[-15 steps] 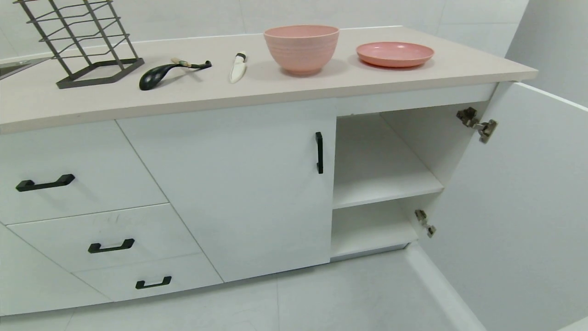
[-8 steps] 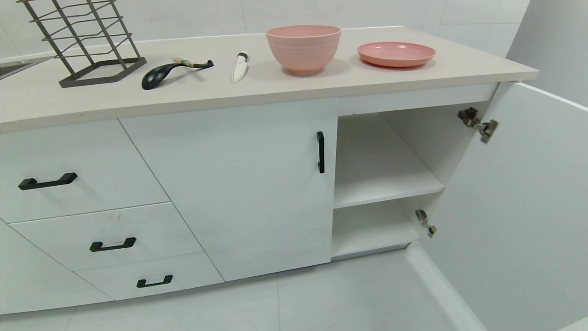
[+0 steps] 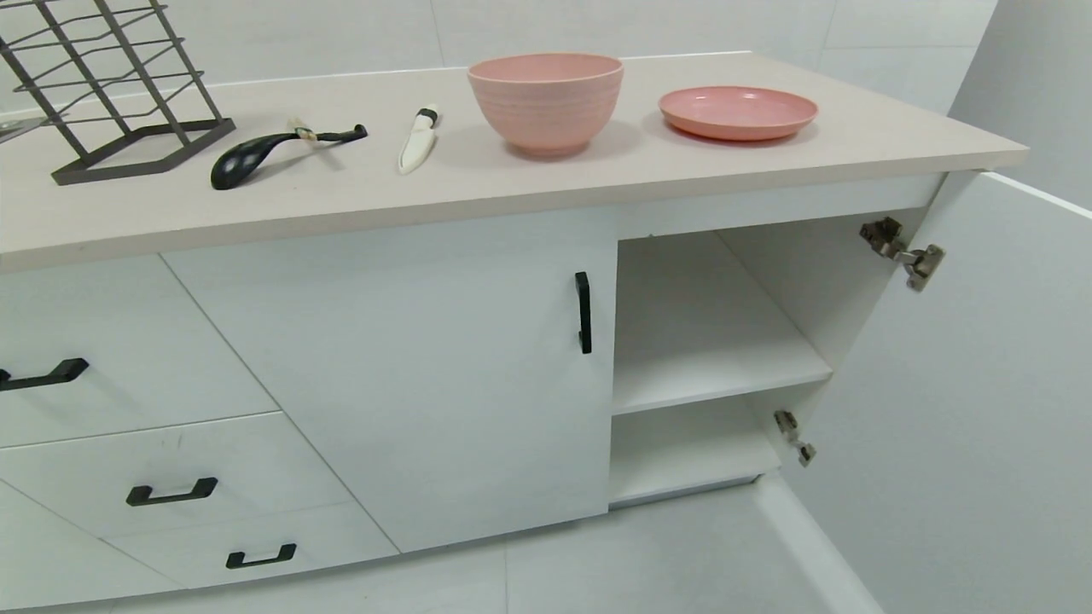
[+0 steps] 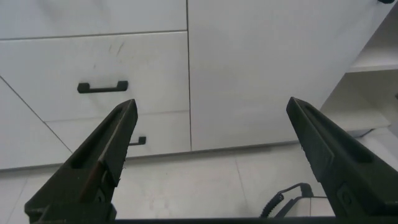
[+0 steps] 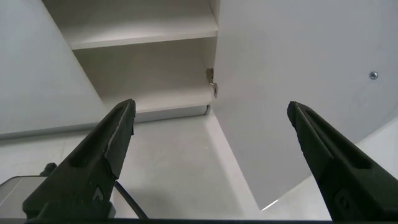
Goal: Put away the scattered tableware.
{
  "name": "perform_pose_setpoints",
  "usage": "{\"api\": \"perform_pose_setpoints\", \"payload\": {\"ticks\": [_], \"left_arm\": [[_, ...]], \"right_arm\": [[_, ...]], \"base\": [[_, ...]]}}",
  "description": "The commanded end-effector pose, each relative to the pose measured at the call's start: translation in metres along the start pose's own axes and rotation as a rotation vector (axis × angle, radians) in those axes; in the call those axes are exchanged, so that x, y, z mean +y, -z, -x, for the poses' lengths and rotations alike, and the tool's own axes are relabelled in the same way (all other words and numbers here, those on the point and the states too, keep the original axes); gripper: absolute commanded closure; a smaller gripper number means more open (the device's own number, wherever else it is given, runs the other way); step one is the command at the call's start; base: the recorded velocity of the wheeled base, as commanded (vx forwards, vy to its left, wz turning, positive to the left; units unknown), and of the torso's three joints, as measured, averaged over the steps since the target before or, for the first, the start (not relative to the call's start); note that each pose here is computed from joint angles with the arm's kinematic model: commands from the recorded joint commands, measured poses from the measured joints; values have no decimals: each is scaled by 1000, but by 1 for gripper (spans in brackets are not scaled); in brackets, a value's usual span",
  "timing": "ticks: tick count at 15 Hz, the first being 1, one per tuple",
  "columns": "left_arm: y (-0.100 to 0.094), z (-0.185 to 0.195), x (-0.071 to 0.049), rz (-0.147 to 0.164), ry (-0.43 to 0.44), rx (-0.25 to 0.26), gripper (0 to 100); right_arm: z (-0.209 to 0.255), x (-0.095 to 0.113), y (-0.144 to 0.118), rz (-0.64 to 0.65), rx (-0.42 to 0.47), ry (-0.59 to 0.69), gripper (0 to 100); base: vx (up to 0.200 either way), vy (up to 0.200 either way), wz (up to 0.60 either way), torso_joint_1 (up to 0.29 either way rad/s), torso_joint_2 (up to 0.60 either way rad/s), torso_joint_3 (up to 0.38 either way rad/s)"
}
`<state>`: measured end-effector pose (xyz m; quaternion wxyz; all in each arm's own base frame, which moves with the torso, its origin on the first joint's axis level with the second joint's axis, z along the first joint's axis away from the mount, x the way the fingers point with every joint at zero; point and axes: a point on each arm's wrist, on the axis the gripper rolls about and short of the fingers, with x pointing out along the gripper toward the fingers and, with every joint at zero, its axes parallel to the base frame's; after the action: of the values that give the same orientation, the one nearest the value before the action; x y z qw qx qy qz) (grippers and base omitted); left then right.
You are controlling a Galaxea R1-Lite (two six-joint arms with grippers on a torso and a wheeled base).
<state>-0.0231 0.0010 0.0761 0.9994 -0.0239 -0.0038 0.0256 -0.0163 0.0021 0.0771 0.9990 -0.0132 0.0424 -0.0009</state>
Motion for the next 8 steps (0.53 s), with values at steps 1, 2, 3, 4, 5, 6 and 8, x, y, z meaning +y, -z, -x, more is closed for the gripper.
{"api": "perform_pose_setpoints", "payload": {"ticks": [1,2,3,4,5,6,8], "left_arm": [[0,0,0,0,-1,2,0],[0,0,0,0,-1,2,0],[0,0,0,-2,-1,2,0],[0,0,0,-2,-1,2,0],[0,0,0,0,-2,2,0],[0,0,0,0,-2,2,0],[0,0,0,1,-7,1,0]], "right_arm": [[0,0,0,0,1,0,0],[0,0,0,-4,1,1,0],[0,0,0,-4,1,1,0],[0,0,0,-7,1,3,0],[0,0,0,-8,3,3,0],[0,0,0,-8,1,3,0],[0,0,0,-8,1,3,0]], "base": [[0,0,0,0,0,0],[0,0,0,0,0,0],[200,0,0,12,-2,7],[200,0,0,12,2,2],[200,0,0,7,7,2],[200,0,0,-2,7,2],[0,0,0,0,0,0]]}}
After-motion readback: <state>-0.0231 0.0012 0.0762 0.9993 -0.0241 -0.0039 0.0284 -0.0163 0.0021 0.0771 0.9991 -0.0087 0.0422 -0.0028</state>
